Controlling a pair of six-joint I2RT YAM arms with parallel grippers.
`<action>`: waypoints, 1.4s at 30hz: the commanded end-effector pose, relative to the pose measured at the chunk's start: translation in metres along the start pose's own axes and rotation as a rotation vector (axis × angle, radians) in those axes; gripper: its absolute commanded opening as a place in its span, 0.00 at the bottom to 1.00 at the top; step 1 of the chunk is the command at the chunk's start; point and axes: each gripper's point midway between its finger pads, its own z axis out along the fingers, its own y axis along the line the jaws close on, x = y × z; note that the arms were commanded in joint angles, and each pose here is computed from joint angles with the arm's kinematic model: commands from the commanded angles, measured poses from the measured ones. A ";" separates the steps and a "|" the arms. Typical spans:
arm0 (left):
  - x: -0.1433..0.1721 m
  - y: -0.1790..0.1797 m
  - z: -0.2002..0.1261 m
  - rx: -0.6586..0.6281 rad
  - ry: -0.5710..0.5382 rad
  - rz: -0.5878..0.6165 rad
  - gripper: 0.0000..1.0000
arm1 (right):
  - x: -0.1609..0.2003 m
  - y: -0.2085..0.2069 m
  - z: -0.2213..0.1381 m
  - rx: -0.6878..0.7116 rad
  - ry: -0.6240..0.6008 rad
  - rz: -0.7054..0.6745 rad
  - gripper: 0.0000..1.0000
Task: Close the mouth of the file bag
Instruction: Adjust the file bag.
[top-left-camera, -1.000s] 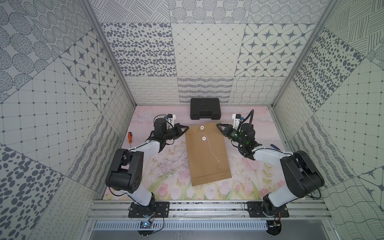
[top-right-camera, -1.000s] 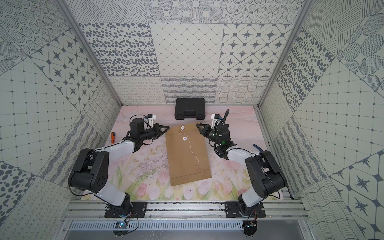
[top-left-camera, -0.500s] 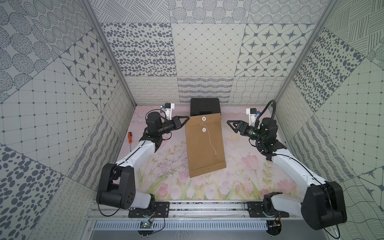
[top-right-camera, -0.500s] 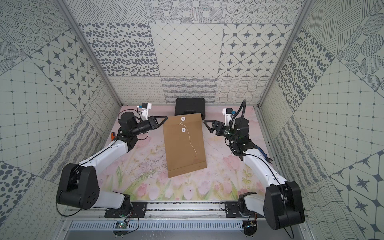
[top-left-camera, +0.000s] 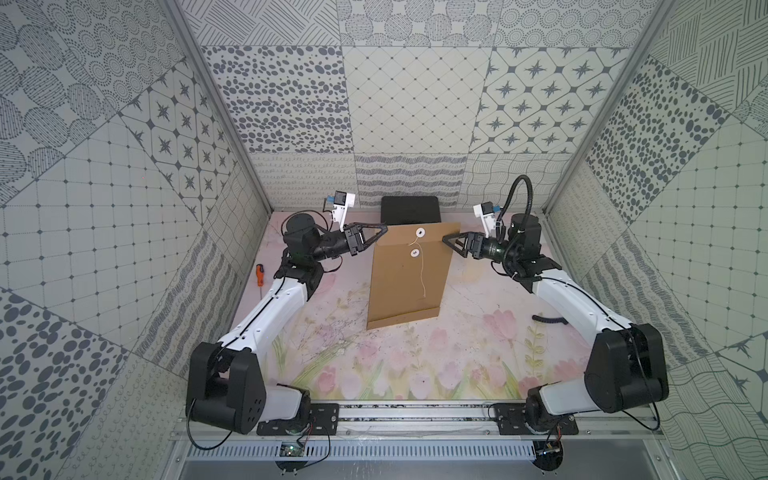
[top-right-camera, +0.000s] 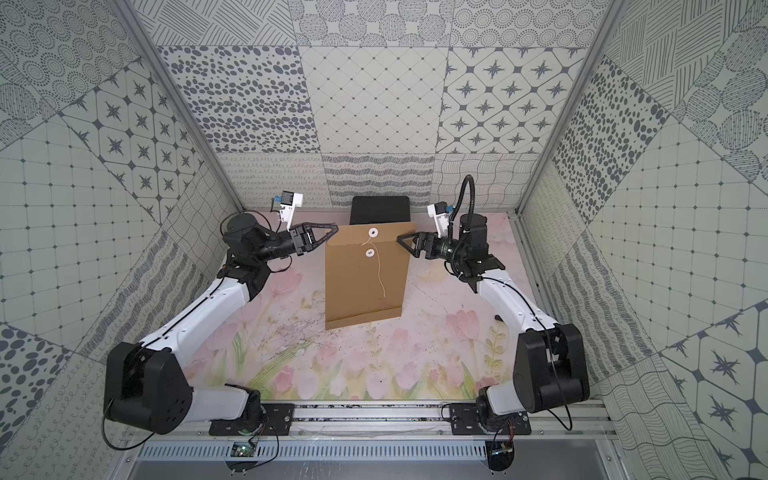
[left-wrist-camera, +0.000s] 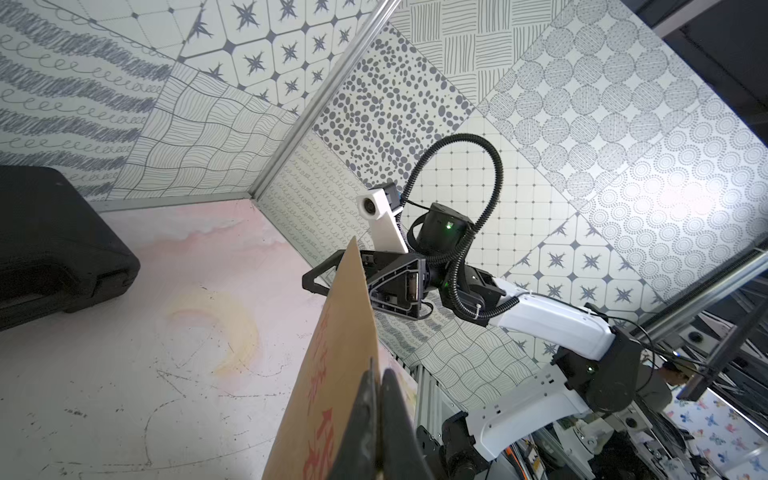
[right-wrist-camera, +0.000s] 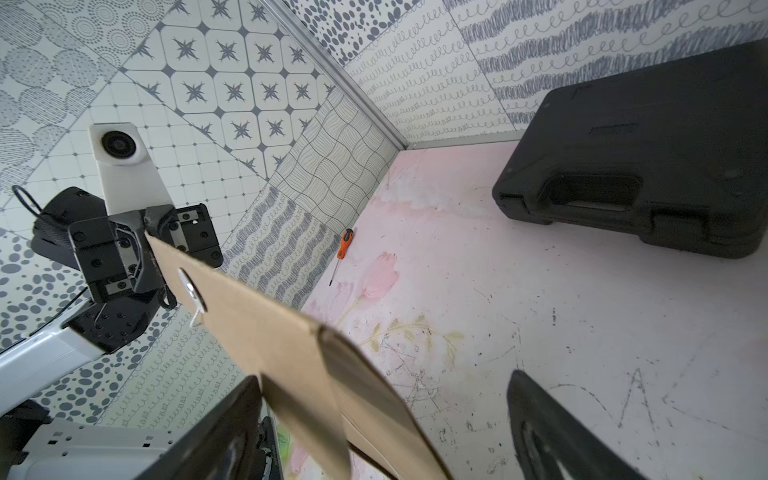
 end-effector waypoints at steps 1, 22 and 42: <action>-0.002 -0.034 0.000 0.117 0.049 0.099 0.00 | -0.017 0.040 -0.006 -0.174 -0.039 -0.107 0.90; -0.047 -0.040 -0.007 0.075 -0.008 0.112 0.39 | -0.040 0.114 -0.044 -0.364 -0.102 -0.160 0.00; -0.033 -0.067 0.004 0.132 0.114 0.183 0.43 | -0.044 0.170 -0.064 -0.428 -0.105 -0.225 0.00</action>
